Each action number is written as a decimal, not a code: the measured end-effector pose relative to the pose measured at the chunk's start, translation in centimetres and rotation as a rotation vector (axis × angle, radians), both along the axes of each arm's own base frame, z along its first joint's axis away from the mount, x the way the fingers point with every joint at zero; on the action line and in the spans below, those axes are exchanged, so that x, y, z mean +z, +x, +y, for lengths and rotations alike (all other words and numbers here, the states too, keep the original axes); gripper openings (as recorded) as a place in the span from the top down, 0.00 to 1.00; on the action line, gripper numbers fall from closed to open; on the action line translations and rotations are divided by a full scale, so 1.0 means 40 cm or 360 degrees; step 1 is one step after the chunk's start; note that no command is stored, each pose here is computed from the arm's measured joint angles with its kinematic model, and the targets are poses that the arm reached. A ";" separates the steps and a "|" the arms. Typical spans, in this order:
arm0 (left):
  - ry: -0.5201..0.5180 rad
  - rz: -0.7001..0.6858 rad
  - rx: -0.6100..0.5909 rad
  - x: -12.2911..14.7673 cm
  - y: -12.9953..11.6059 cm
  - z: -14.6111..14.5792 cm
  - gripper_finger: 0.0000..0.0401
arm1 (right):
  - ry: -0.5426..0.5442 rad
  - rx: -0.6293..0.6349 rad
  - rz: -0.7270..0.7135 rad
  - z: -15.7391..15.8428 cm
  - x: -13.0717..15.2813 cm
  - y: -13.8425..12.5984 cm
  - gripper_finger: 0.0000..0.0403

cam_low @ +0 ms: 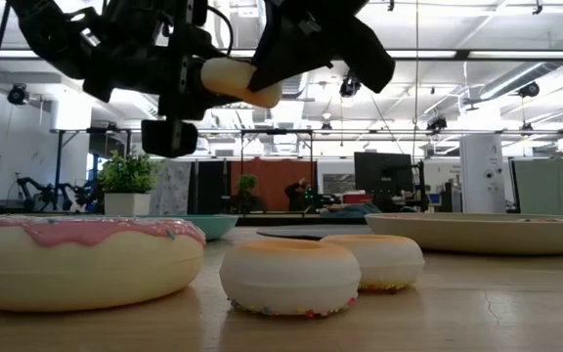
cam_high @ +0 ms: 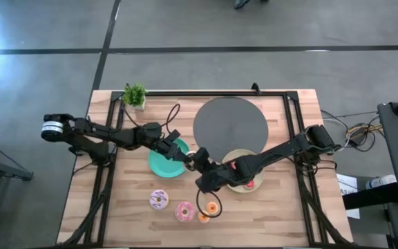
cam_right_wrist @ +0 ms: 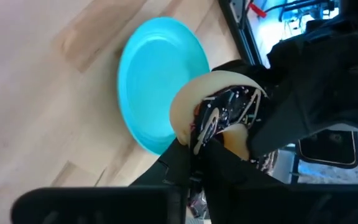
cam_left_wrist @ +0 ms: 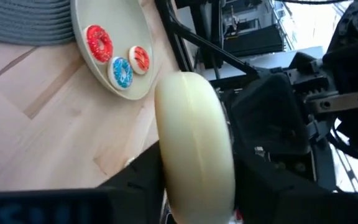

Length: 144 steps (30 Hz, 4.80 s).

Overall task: Pick & Place donuts
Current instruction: Put the big black doughnut on the blue plate, then adjust the blue plate to the left of the table

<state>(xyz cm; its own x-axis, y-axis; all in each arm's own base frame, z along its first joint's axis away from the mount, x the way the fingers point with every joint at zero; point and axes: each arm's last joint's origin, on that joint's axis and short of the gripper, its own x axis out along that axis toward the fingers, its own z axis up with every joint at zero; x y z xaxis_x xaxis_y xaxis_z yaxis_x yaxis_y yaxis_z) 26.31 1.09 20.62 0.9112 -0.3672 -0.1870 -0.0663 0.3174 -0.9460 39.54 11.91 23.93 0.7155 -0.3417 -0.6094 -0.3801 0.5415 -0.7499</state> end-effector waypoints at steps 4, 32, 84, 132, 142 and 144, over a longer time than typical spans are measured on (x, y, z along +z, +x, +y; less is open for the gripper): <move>0.0035 0.0002 -0.0023 -0.002 0.000 0.000 0.85 | 0.0048 -0.0032 -0.0033 -0.006 0.002 0.004 0.85; 0.0140 0.0567 0.0223 -0.172 -0.131 0.048 0.85 | 0.0365 -0.0656 0.0026 -0.015 0.015 -0.094 0.44; 0.1136 0.1460 -0.0085 -0.094 -0.088 -0.004 0.62 | 0.0352 -0.0830 0.0026 -0.010 0.028 -0.142 0.44; 0.1346 0.1324 -0.0114 -0.065 0.007 -0.009 0.62 | 0.0386 -0.0943 0.0040 -0.009 0.016 -0.159 0.44; 0.1218 0.1433 -0.0108 -0.094 -0.056 -0.044 0.62 | 0.0366 -0.0946 0.0063 -0.011 0.002 -0.165 0.44; 0.1205 0.1427 -0.0115 -0.094 -0.061 -0.059 0.62 | 0.0358 -0.0948 0.0073 -0.013 -0.002 -0.168 0.44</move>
